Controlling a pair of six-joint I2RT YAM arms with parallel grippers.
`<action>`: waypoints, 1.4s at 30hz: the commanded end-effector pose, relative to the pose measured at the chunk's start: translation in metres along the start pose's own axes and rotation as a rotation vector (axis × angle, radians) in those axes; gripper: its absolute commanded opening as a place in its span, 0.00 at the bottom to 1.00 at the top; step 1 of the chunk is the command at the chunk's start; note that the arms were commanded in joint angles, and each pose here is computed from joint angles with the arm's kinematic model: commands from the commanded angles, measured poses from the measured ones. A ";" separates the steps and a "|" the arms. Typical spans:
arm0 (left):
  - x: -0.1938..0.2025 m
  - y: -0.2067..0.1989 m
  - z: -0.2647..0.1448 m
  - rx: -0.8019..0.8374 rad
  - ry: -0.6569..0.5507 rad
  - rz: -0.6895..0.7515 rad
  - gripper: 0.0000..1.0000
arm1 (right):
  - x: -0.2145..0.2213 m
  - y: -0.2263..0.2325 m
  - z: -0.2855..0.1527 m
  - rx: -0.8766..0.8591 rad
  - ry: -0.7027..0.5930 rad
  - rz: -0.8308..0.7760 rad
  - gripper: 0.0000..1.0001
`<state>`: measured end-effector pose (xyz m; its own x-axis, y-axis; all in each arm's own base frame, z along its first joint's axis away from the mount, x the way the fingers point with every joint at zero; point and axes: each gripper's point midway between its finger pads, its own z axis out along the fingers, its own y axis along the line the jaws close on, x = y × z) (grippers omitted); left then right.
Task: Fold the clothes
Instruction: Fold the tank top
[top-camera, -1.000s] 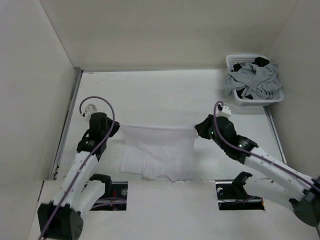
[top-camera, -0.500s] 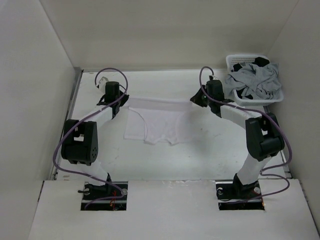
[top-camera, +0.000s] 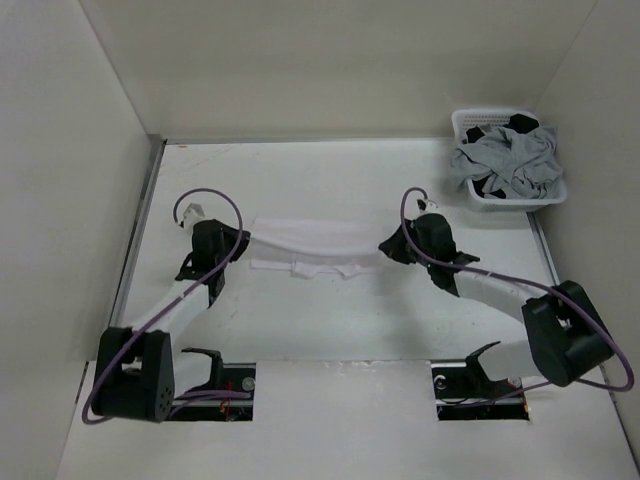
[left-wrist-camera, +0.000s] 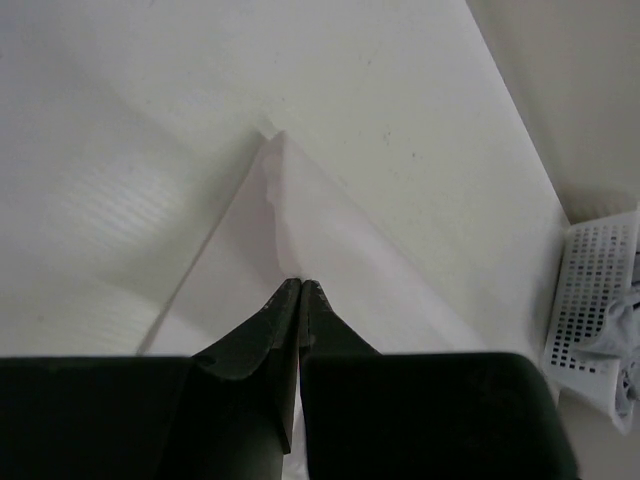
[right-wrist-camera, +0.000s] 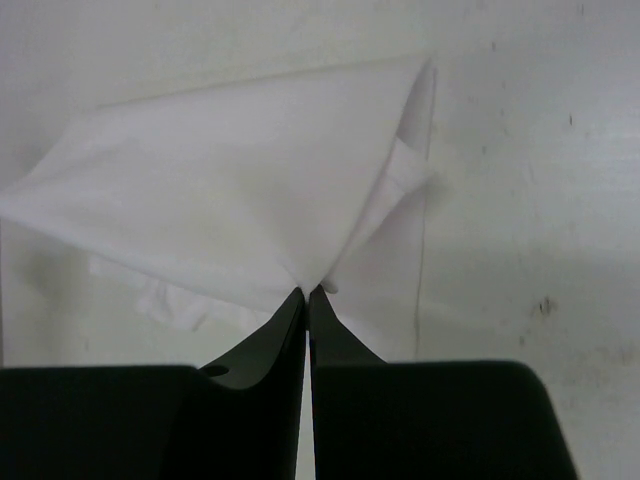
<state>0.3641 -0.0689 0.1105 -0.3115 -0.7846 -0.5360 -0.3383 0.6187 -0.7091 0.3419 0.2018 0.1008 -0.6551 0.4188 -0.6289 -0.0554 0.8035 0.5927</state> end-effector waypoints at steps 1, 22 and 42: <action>-0.002 -0.005 -0.027 0.100 -0.033 -0.032 0.01 | 0.010 0.003 -0.016 -0.024 -0.064 0.005 0.07; 0.016 0.047 -0.071 0.051 -0.061 -0.015 0.28 | 0.070 -0.023 -0.047 0.060 -0.002 0.061 0.62; 0.066 -0.032 -0.077 0.206 0.020 0.149 0.28 | 0.066 -0.028 -0.028 0.007 -0.066 0.305 0.06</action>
<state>0.2811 -0.1323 0.1121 -0.4025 -0.6751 -0.6182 -0.1525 0.7154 -0.6819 0.2720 0.2043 0.0258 -0.6747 0.6066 -0.4206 0.1558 0.6740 0.7221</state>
